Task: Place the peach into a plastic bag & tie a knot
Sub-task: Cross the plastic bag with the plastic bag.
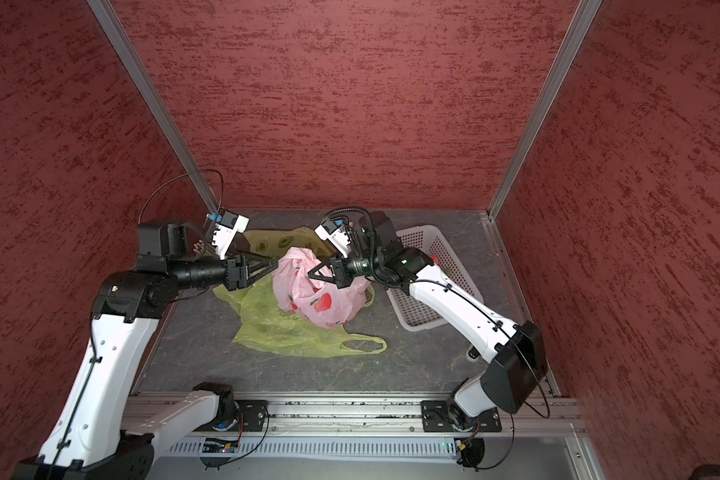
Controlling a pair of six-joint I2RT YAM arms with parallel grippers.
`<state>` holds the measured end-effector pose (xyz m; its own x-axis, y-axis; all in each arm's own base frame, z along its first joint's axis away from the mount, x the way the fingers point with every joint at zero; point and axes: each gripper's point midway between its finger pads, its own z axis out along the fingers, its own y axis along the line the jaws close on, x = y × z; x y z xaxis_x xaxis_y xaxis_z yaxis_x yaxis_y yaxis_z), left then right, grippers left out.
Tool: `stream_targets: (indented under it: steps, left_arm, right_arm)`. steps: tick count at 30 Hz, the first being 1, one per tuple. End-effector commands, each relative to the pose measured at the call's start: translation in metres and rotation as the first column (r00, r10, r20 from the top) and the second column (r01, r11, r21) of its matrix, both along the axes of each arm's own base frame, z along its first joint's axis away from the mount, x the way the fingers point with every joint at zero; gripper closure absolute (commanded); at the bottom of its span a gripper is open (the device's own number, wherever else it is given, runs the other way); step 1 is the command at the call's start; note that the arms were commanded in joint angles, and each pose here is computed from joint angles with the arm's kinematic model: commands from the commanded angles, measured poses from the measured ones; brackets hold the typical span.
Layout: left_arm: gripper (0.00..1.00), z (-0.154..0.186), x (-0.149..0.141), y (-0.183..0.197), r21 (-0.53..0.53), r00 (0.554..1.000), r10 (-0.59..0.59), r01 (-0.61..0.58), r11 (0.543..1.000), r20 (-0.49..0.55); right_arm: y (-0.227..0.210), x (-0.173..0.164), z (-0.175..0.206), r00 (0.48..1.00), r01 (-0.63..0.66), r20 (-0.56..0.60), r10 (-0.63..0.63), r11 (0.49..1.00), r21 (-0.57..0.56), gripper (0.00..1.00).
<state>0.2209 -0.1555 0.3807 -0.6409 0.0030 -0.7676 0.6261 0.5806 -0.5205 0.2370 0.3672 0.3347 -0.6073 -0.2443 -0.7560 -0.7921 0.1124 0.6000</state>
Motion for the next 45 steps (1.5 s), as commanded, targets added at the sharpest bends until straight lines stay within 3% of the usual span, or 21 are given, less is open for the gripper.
stream_targets:
  steps: [1, 6, 13, 26, 36, 42, 45]
  left_arm:
    - [0.50, 0.002, -0.019, -0.011, -0.105, 0.994, -0.087, 0.080, 0.991, -0.060]
    - [0.42, -0.002, -0.016, -0.022, -0.214, 0.985, -0.141, 0.118, 0.970, -0.096]
    - [0.41, -0.021, 0.002, -0.035, -0.185, 0.985, -0.125, 0.101, 0.977, -0.121]
    - [0.46, -0.020, 0.033, -0.042, -0.211, 0.988, -0.096, 0.069, 0.975, -0.119]
    - [0.68, -0.018, 0.036, -0.048, -0.215, 0.989, -0.104, 0.079, 0.973, -0.109]
    - [1.00, -0.022, 0.035, -0.051, -0.209, 0.985, -0.112, 0.083, 0.974, -0.134]
    - [1.00, -0.036, 0.032, -0.049, -0.182, 0.982, -0.089, 0.058, 0.982, -0.165]
  right_arm:
    - [0.004, 0.010, 0.012, 1.000, 0.019, 0.024, -0.020, 0.999, 0.040, 1.00]
    - [0.005, 0.011, 0.011, 1.000, 0.017, 0.017, -0.017, 0.999, 0.043, 1.00]
    - [0.004, 0.007, 0.015, 1.000, 0.008, 0.015, -0.008, 0.999, 0.050, 1.00]
    - [0.001, 0.002, 0.010, 1.000, -0.003, 0.007, 0.003, 0.999, 0.044, 1.00]
    - [0.000, -0.001, 0.009, 1.000, -0.009, 0.007, 0.009, 0.999, 0.044, 1.00]
    - [-0.001, 0.005, 0.009, 0.999, 0.033, 0.009, -0.034, 0.998, 0.047, 1.00]
    - [0.000, 0.019, 0.007, 0.995, 0.102, -0.026, -0.101, 0.993, 0.056, 1.00]
